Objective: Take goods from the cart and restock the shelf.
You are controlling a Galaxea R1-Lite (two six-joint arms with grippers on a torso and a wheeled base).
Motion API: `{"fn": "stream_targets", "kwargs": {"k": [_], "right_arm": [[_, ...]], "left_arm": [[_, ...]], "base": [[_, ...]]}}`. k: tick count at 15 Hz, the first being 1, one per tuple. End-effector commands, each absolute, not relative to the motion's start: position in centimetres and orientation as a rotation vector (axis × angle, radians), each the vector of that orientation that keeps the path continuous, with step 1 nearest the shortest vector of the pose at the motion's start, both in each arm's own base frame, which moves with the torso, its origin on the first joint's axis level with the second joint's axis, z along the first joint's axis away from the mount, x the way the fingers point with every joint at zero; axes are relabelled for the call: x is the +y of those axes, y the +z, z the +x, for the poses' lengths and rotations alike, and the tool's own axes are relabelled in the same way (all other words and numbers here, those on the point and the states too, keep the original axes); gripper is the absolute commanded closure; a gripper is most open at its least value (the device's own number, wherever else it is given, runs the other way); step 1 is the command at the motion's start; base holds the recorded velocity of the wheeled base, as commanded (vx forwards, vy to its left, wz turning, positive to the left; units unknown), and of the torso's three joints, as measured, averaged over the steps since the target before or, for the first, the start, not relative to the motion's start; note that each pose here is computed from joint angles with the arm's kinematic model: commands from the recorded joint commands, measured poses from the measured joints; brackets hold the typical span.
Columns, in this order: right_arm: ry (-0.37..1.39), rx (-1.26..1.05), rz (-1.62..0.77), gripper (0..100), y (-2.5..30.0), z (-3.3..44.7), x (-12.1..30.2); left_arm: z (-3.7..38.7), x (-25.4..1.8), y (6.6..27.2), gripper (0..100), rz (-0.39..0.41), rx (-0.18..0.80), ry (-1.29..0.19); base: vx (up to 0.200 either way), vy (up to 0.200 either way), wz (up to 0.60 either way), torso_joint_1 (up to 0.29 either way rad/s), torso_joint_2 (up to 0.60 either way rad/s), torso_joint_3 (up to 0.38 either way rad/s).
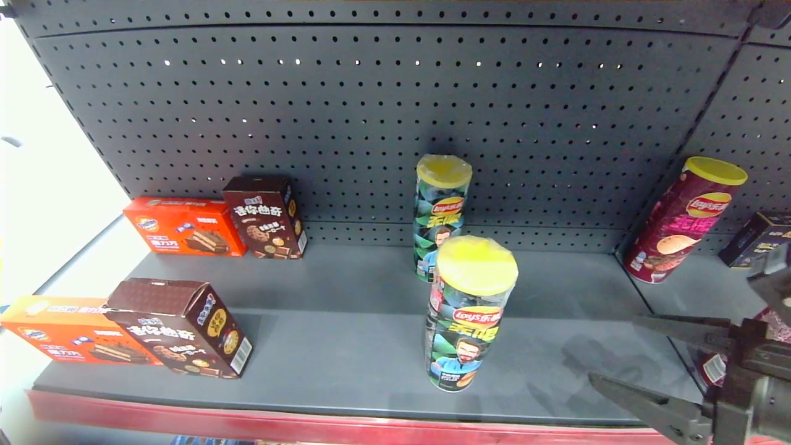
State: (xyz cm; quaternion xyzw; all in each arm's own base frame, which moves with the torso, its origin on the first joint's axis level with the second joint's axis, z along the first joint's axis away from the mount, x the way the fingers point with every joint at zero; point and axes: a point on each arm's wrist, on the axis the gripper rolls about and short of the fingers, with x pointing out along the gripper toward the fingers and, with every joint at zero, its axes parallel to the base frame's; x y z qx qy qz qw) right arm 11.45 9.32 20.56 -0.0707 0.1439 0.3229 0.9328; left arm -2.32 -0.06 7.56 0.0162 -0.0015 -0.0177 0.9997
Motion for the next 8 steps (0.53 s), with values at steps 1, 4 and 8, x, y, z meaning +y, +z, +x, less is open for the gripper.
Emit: {"fn": "stream_targets", "kwargs": {"k": [1,4,8], "right_arm": [[0.644,0.373,-0.183,0,19.3,13.3,11.0],[0.588,0.389,-0.201,0,19.4,14.3,11.7],[0.589,0.425,-0.219,0,18.9,15.8,12.9]], "left_arm": [[-2.3,-0.1,7.6,0,0.032,0.001,-0.035],[-2.3,-0.1,7.6,0,0.032,0.001,-0.035],[-2.3,-0.1,7.6,0,0.034,-0.001,-0.035]], "base": [[0.0,0.0,0.0,0.0,0.0,0.0],[0.0,0.0,0.0,0.0,0.0,0.0],[0.0,0.0,0.0,0.0,0.0,0.0]]}}
